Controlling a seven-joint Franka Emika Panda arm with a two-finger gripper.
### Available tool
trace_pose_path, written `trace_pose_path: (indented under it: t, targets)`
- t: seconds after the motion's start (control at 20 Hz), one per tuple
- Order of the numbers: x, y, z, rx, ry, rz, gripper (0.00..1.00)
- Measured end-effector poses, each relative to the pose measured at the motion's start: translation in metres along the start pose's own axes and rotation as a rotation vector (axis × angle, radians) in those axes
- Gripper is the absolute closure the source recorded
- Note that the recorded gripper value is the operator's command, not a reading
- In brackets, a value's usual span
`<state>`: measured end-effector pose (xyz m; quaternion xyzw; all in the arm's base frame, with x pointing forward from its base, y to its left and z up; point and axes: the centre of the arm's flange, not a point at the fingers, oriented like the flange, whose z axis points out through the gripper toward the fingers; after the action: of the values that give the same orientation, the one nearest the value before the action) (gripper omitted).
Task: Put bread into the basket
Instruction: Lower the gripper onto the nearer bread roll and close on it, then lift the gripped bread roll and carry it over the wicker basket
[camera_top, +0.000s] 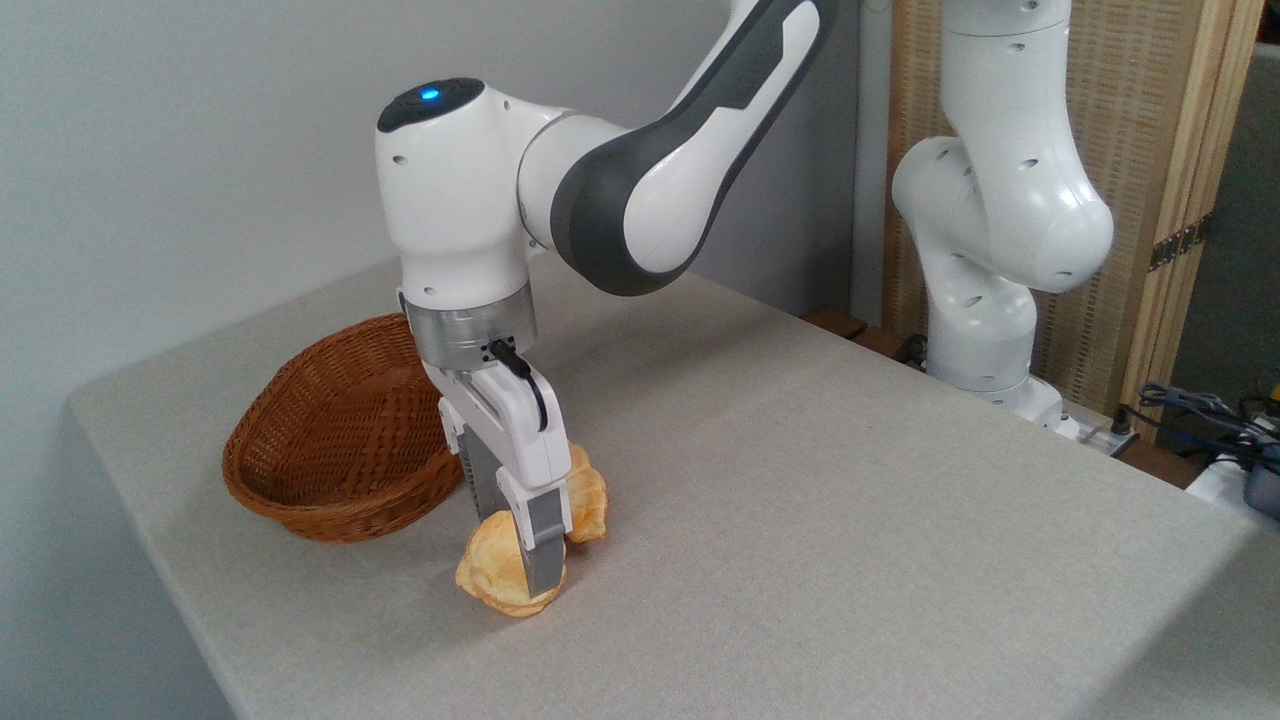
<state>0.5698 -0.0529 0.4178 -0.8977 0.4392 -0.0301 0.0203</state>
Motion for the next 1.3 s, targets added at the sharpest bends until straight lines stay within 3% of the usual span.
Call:
trace_pose_path:
  t: [0.05, 0.2, 0.3, 1.3]
  targets:
    - [-0.0001, -0.0003, 0.0017, -0.001, -0.003, 0.0, 0.09]
    - [-0.0001, -0.0006, 0.0045, -0.004, -0.006, -0.001, 0.49]
    - [0.0, -0.0008, 0.0046, -0.003, -0.006, 0.0, 0.57]
    - [0.0016, -0.0031, -0.0019, 0.011, 0.007, 0.0, 0.55]
